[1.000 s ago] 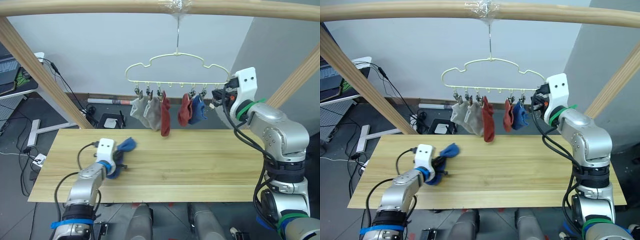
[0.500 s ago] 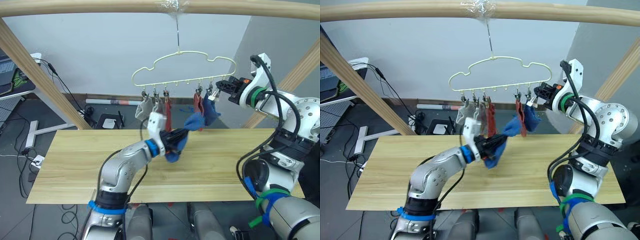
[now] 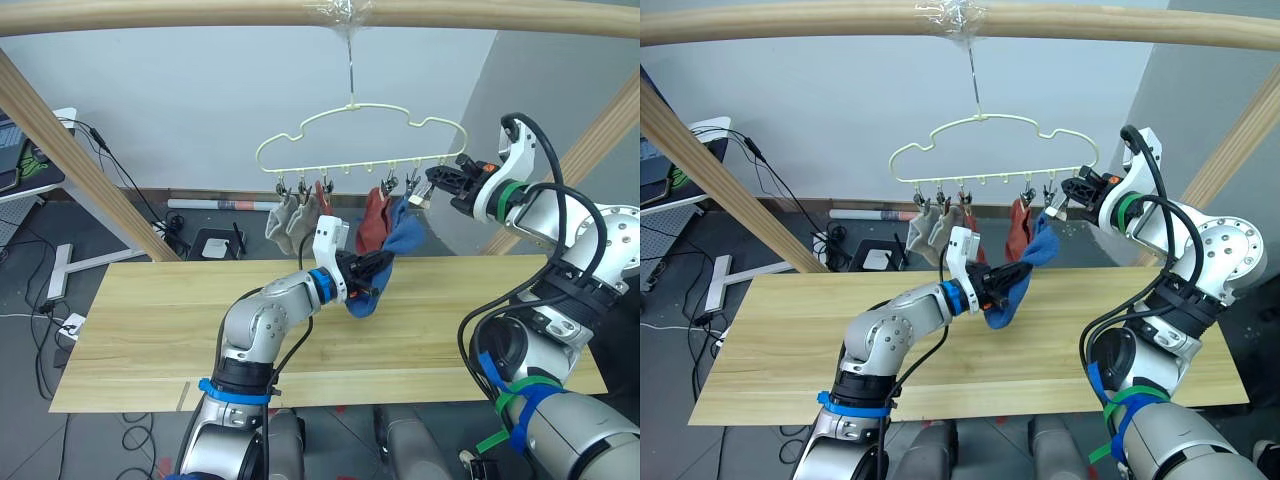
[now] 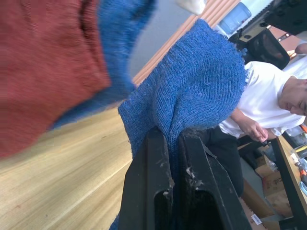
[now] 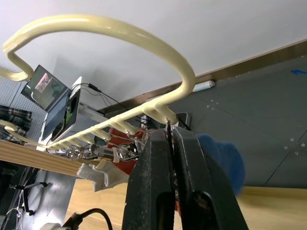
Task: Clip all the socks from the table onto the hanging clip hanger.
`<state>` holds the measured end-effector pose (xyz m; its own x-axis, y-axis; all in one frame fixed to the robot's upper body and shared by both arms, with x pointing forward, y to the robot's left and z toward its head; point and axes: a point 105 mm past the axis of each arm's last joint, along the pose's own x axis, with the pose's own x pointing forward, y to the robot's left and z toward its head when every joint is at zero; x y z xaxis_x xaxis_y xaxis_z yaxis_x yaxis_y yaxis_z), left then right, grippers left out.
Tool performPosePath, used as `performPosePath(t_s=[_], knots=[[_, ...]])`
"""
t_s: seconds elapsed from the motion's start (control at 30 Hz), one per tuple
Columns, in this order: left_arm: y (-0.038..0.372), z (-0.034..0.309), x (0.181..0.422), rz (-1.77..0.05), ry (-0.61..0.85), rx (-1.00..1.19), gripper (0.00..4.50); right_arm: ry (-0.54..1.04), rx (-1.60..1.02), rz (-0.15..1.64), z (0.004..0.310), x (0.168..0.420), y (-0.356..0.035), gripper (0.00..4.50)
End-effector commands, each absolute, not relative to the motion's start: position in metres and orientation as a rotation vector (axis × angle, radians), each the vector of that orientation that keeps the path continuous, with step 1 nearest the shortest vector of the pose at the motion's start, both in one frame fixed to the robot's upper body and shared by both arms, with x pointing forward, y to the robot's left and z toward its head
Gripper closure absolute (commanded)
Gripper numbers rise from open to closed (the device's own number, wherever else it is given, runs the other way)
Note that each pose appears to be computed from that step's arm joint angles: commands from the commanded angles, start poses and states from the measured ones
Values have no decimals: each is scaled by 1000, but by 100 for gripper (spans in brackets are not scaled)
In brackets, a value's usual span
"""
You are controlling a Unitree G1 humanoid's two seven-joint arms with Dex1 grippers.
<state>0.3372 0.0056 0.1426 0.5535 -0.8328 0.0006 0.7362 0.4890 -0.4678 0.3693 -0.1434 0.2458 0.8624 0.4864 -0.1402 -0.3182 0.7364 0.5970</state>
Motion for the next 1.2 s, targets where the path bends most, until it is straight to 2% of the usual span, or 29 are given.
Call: performPosePath(t_s=[0.03, 0.57, 0.6, 0.67, 0.8, 1.0, 1.2], knots=[[4, 154, 342, -962, 184, -448, 448, 271, 570, 447, 250, 364, -145, 450], [-10, 175, 347, -995, 126, -479, 448, 281, 566, 491, 251, 359, -135, 450], [-10, 175, 345, -1002, 128, -478, 450, 275, 577, 501, 253, 359, -134, 399], [-10, 175, 344, -1008, 131, -478, 450, 268, 589, 509, 256, 359, -134, 347], [-12, 175, 342, -1023, 137, -476, 450, 248, 631, 507, 263, 360, -135, 200], [-22, 173, 331, -1086, 178, -507, 450, 177, 701, 560, 281, 355, -141, 3], [-36, 174, 326, -1126, 223, -616, 450, 131, 679, 518, 285, 349, -166, 3]])
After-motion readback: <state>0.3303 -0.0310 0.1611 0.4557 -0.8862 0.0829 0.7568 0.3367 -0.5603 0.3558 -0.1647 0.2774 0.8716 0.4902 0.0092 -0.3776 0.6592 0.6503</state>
